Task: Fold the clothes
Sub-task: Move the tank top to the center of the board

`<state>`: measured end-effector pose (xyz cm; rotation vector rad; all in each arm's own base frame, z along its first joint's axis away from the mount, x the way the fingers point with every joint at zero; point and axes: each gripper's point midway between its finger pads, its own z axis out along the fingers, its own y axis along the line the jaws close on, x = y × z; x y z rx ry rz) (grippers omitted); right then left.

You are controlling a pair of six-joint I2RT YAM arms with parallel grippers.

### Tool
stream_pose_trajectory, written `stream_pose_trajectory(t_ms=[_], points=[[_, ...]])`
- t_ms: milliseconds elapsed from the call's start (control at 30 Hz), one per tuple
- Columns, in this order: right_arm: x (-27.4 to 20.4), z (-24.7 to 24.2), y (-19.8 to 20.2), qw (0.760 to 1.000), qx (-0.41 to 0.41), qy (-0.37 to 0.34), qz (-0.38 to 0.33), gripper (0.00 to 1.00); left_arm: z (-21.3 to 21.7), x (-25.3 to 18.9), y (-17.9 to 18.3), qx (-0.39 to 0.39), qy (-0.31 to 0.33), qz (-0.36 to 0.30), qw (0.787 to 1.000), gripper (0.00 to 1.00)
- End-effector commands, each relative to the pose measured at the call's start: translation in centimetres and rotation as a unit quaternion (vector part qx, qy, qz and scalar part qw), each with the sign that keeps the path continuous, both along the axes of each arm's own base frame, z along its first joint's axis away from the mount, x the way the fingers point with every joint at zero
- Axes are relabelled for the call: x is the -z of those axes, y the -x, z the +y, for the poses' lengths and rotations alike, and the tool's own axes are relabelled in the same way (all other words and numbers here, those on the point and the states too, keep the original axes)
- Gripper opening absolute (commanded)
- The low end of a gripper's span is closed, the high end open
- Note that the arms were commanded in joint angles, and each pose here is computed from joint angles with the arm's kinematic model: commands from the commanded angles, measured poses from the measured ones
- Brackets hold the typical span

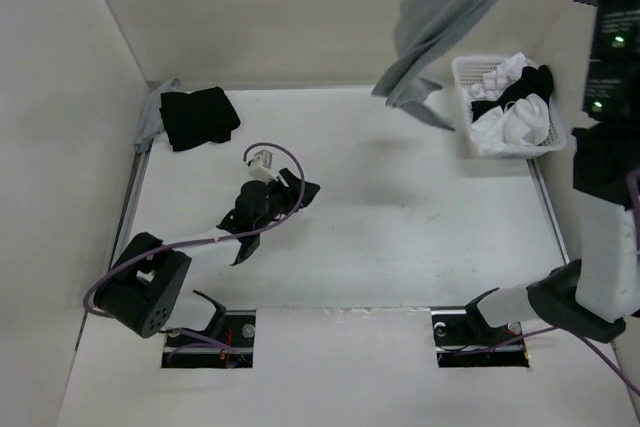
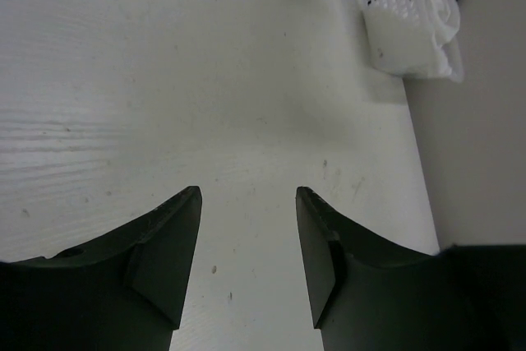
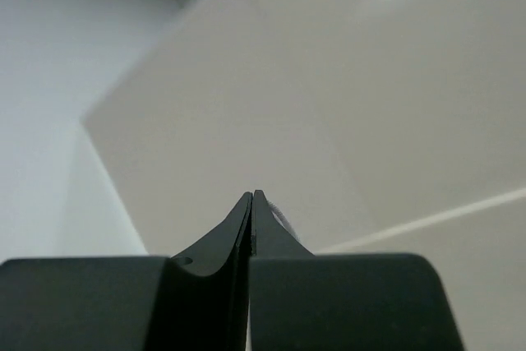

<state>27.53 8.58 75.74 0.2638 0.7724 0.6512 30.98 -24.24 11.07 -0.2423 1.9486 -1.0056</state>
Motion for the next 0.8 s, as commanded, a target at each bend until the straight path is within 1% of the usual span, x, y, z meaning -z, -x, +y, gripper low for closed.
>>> stream_pose_trajectory(t_ms=[0,67,133,167,300,333,367,467,500,567,600,700,767], points=[[-0.9,0.8,1.7,1.000,0.021,0.019,-0.008,0.00,3.1,-3.0,-0.7,-0.045,0.059,-0.011,0.997,0.48],[0.8,1.9,0.8,0.999,0.011,0.029,0.013,0.00,4.4,-3.1,-0.7,-0.060,0.071,-0.002,0.996,0.48],[5.7,4.1,-1.9,0.997,-0.013,0.046,0.061,0.00,5.8,-2.8,-0.5,-0.073,0.083,0.008,0.994,0.48],[6.9,4.5,-2.6,0.996,-0.017,0.048,0.073,0.00,6.4,-2.6,-0.4,-0.079,0.087,0.012,0.993,0.48],[21.9,7.0,-8.2,0.978,-0.053,0.046,0.194,0.00,9.1,-0.6,0.3,-0.107,0.101,0.042,0.988,0.50],[24.4,7.3,-8.9,0.974,-0.059,0.042,0.214,0.00,9.3,-0.2,0.6,-0.107,0.101,0.046,0.988,0.50],[29.1,7.5,-10.2,0.964,-0.071,0.033,0.253,0.00,9.3,0.3,0.8,-0.104,0.098,0.054,0.988,0.50],[36.7,7.7,-12.2,0.943,-0.086,0.016,0.321,0.00,8.8,2.1,1.6,-0.086,0.087,0.080,0.989,0.47],[40.4,7.5,-13.3,0.931,-0.085,0.015,0.354,0.00,7.4,2.3,2.3,-0.049,0.072,0.078,0.993,0.44],[42.7,7.0,-14.4,0.923,-0.075,0.020,0.376,0.00,5.0,2.3,3.7,0.005,0.052,0.078,0.996,0.41],[43.2,6.4,-15.0,0.922,-0.065,0.020,0.381,0.00,3.3,2.4,4.9,0.042,0.031,0.078,0.996,0.39],[43.5,4.8,-16.6,0.920,-0.044,0.015,0.389,0.00,-0.3,2.4,7.5,0.116,-0.021,0.064,0.991,0.38],[43.1,3.8,-17.5,0.921,-0.030,0.009,0.389,0.00,-2.8,2.4,9.4,0.158,-0.059,0.050,0.984,0.40]])
